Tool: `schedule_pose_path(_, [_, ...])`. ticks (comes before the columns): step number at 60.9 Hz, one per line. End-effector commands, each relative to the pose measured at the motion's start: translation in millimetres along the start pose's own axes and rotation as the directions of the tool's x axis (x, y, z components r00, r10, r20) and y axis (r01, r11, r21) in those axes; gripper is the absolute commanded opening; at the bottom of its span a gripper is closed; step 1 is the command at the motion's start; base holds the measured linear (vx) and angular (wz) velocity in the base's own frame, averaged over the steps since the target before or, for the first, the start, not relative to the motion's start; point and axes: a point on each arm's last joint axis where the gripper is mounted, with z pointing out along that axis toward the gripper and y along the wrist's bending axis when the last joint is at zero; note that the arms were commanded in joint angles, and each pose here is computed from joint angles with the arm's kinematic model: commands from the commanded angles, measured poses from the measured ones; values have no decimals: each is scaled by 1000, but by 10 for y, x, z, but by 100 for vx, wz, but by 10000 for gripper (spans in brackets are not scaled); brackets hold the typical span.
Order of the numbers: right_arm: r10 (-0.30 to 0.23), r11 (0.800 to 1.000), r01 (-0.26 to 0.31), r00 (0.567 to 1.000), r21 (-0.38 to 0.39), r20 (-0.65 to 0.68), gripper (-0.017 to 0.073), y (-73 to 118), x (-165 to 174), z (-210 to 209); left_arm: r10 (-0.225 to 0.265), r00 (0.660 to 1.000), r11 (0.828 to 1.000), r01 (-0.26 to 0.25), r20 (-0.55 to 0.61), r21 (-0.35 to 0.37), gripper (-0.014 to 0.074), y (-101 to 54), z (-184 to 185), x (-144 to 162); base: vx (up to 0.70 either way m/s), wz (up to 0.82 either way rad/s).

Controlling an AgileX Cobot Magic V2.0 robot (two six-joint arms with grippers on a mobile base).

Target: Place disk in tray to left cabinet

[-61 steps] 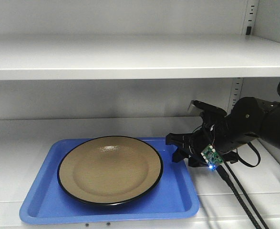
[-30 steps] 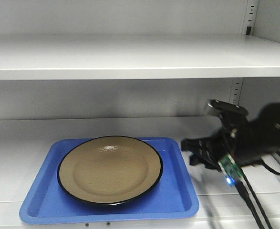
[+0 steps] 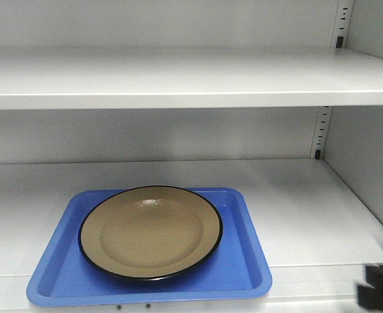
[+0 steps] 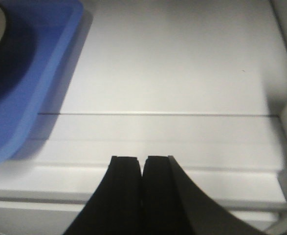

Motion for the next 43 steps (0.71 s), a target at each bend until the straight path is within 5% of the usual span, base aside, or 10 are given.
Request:
schedule_pose_path(1, [-15,1000,11,979,20,202,37,-64,64,-265,-20,997,1000,20,78,1,-6,-1,2,-31,0,0])
schedule_pose_path(16, [-95,992,65,942,104,323,-10,-185,846,-583,-20,997,1000,20,78,1,-6,-1,2,-31,0,0])
schedule_pose_path(33, [-78,995,48,929,90,363,-8,-226,1523,-462,-20,997,1000,20,78,1,-6,-1,2,-31,0,0])
schedule_pose_path(39, [-90,995,58,893,86,442,-8,-237,1722,-380,-20,997,1000,20,78,1,-6,-1,2,-31,0,0])
schedule_pose_path(43, [-96,994,65,910,91,404,-8,-241,1739,-380,-20,997,1000,20,74,1,-6,-2,3,-28,0,0])
